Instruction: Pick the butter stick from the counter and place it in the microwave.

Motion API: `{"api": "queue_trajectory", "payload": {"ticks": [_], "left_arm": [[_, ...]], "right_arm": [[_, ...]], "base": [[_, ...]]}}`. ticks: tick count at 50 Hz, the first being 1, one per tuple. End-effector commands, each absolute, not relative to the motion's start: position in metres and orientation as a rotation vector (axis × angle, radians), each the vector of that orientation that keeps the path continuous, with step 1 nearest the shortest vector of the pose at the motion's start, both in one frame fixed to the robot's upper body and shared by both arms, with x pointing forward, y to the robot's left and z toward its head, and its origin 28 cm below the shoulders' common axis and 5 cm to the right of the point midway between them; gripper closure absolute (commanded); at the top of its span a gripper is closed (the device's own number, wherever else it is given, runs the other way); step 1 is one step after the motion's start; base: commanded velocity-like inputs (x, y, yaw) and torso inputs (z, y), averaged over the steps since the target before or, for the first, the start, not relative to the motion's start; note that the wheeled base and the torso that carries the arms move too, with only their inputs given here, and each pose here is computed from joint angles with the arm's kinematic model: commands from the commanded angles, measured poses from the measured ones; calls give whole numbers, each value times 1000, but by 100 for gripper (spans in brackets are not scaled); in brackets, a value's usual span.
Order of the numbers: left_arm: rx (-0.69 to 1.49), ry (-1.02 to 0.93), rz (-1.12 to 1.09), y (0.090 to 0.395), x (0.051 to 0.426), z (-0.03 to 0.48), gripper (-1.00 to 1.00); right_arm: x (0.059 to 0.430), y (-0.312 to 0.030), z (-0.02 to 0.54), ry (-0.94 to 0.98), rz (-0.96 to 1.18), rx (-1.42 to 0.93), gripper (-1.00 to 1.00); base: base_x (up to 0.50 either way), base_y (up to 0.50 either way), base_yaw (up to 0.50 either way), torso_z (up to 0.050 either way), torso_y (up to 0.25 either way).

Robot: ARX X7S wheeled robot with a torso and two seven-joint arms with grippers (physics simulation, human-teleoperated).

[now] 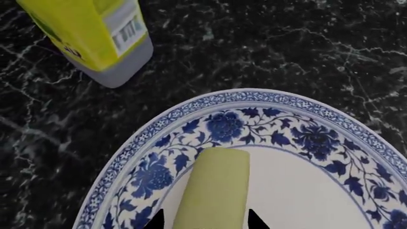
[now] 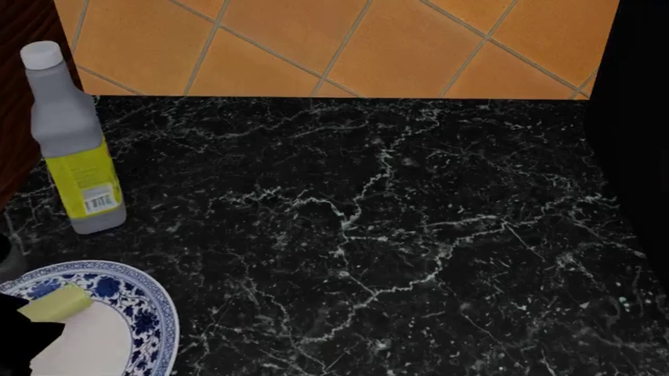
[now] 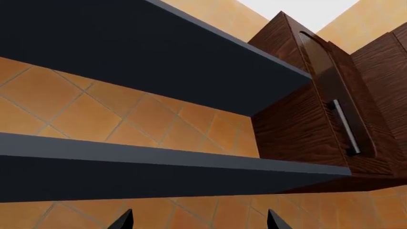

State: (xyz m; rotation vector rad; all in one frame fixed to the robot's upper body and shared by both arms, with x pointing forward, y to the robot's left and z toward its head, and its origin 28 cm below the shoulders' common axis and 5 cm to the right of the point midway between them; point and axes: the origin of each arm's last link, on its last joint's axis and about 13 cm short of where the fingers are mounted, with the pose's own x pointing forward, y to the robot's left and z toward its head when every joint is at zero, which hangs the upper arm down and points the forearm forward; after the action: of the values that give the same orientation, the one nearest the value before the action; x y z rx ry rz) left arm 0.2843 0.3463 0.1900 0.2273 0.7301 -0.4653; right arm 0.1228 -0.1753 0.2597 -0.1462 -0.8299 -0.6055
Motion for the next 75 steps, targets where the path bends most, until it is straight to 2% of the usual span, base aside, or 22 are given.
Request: {"api": "queue_trajectory", "payload": {"ticks": [1,20,32,52,75], "left_arm": [[191,700,-497,340,280,198,100],[156,547,-519,331,273,237,100],[39,377,-529,317,276,249,100],[-86,206,-543,306,273,267,100],[-66,157,-624,285,261,273,100]], "right_arm": [[121,-176,262,-861,-597,-151,-100],[120,-177,263,-868,-596,-147,-100],[119,-177,261,-866,-594,-138,-100],[119,-177,264,-870,-593,-135,-100],[118,-178,258,-852,-598,-140,-100]], "base": [[0,0,0,0,0],[0,0,0,0,0],[0,0,0,0,0],[0,0,0,0,0],[-52,0,0,0,0]]}}
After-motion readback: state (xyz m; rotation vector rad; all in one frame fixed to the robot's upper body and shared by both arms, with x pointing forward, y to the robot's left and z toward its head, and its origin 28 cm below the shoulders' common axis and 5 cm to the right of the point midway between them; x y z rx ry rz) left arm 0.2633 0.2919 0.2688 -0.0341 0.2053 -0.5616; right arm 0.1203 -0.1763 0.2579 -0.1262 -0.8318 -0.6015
